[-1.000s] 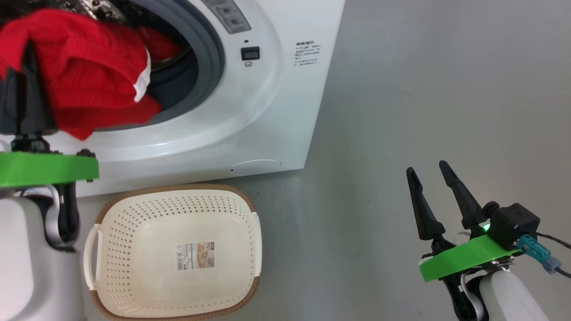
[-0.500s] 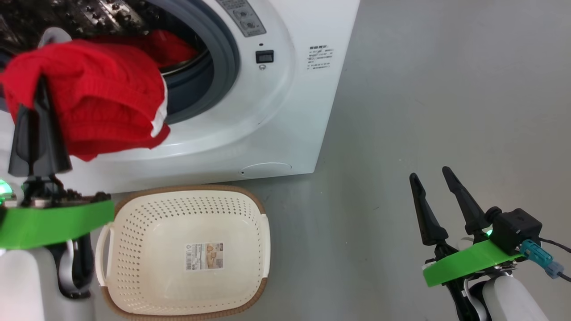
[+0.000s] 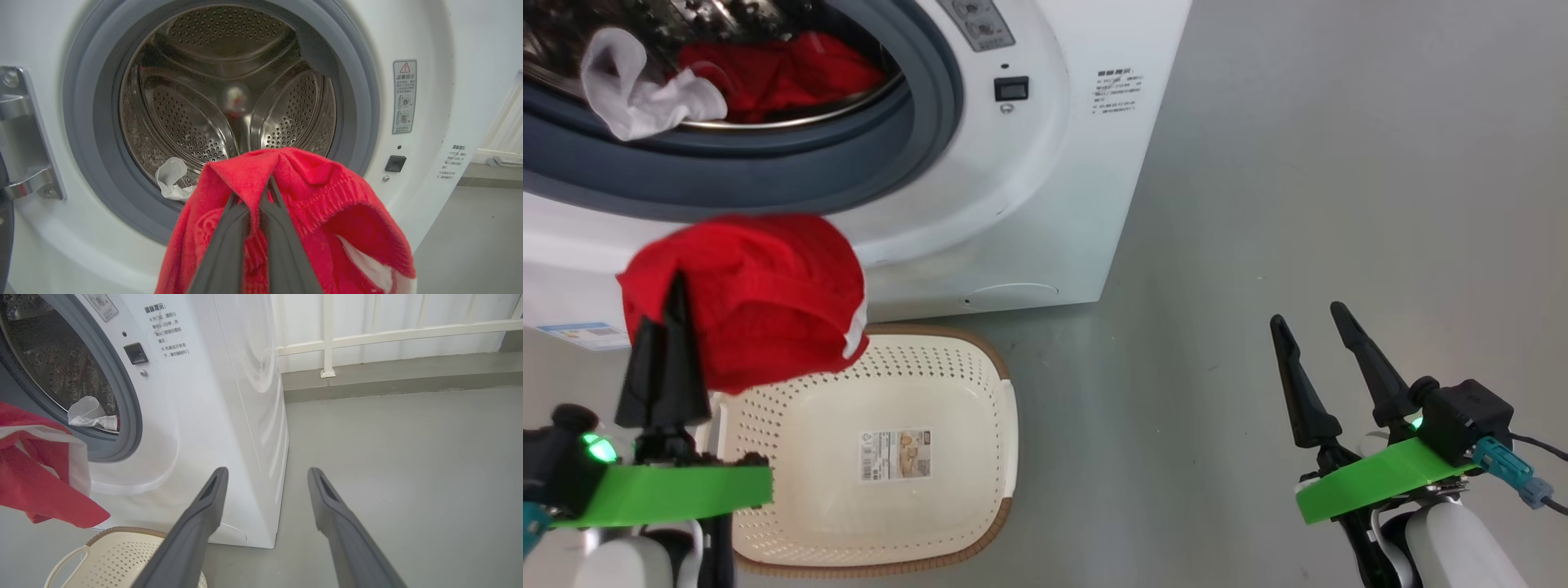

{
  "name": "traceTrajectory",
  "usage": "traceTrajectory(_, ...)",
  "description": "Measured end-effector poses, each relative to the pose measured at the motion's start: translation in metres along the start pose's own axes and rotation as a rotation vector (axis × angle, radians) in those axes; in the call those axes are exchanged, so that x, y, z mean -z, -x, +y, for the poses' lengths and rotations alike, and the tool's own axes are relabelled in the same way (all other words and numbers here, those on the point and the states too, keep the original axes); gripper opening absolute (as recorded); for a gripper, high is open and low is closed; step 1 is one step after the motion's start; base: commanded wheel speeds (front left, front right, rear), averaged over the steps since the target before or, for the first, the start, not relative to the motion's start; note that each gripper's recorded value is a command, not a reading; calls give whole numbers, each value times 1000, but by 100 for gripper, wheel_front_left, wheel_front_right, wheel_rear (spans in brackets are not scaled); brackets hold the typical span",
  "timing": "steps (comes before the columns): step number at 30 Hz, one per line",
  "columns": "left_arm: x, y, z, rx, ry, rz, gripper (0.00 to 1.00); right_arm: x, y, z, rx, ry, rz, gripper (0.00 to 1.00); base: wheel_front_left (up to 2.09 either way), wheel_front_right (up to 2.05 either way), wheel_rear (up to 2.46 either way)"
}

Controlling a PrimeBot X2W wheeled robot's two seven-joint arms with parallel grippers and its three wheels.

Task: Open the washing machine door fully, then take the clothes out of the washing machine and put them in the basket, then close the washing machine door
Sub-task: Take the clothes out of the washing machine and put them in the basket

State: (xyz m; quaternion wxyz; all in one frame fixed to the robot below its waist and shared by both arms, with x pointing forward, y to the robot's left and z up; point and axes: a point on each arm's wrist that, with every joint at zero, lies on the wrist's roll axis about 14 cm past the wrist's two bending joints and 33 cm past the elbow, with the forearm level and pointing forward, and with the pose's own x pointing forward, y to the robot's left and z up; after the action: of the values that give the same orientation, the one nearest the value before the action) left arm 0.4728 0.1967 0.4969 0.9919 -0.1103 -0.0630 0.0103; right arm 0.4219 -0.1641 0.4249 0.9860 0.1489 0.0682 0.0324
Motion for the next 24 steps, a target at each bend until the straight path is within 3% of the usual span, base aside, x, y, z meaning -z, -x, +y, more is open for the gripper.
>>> traceTrajectory(24, 190, 62, 19, -90, 20, 594, 0, 19, -21, -19, 38, 10, 40, 100, 0, 0, 0)
